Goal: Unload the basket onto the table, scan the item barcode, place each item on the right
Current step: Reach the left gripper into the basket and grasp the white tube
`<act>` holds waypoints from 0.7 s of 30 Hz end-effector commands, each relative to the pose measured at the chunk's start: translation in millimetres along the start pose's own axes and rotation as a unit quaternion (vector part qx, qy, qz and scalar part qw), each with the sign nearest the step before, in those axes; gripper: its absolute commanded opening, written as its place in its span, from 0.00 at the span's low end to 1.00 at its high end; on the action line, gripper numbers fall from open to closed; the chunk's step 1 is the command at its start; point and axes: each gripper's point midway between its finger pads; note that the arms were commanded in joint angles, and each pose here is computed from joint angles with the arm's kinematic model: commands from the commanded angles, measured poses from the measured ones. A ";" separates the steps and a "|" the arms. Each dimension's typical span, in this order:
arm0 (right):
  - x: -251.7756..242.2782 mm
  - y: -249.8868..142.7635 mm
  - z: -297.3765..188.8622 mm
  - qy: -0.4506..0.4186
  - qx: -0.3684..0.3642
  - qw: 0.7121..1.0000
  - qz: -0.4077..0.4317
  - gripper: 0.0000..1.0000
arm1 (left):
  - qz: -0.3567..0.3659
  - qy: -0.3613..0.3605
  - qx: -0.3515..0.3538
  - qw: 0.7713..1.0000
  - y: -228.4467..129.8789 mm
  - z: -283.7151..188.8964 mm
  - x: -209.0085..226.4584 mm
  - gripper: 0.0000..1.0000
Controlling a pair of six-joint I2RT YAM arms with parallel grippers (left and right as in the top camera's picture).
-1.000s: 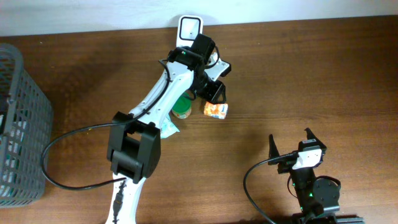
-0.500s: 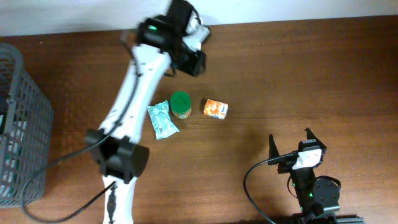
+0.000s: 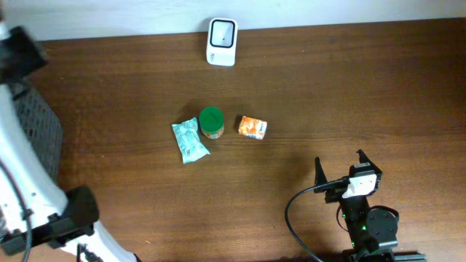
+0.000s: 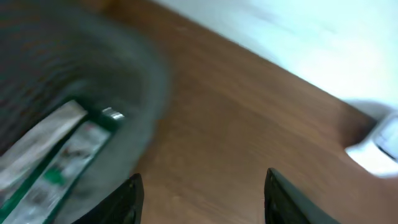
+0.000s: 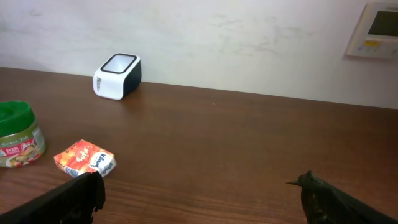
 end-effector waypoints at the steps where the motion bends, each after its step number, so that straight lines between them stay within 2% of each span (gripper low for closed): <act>1: 2.1 -2.0 0.1 0.003 0.001 1.000 0.004 0.98 | -0.082 0.060 0.006 0.995 12.1 11.9 62.3 0.50; 5: 2.1 -2.0 0.1 0.003 0.001 1.000 0.004 0.98 | -0.132 0.111 0.031 0.985 10.4 40.2 117.5 0.49; 9: 2.1 -2.0 0.1 0.003 0.001 1.000 0.004 0.98 | -0.153 0.179 0.064 0.970 -8.4 78.7 168.4 0.49; 13: 2.1 -2.0 0.1 0.003 0.001 1.000 0.004 0.98 | -0.168 0.204 0.087 0.961 -22.6 100.4 206.7 0.50; 16: 2.1 -2.0 0.1 0.003 0.001 1.000 0.004 0.98 | -0.159 0.213 0.092 0.959 -26.5 109.4 230.6 0.48; 19: 2.1 -2.0 0.1 0.003 0.001 1.000 0.004 0.98 | -0.111 0.211 0.106 0.965 -34.5 126.9 238.1 0.45; 21: 2.1 -2.0 0.1 0.003 0.001 1.000 0.004 0.98 | -0.081 0.224 0.106 0.966 -37.5 137.8 245.6 0.48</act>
Point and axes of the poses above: each gripper's point midway between its finger pads, its own z axis out along the fingers, its own x axis along the line the jaws close on, y = z × x, and after that the axes turned 13 degrees about -z, right-handed
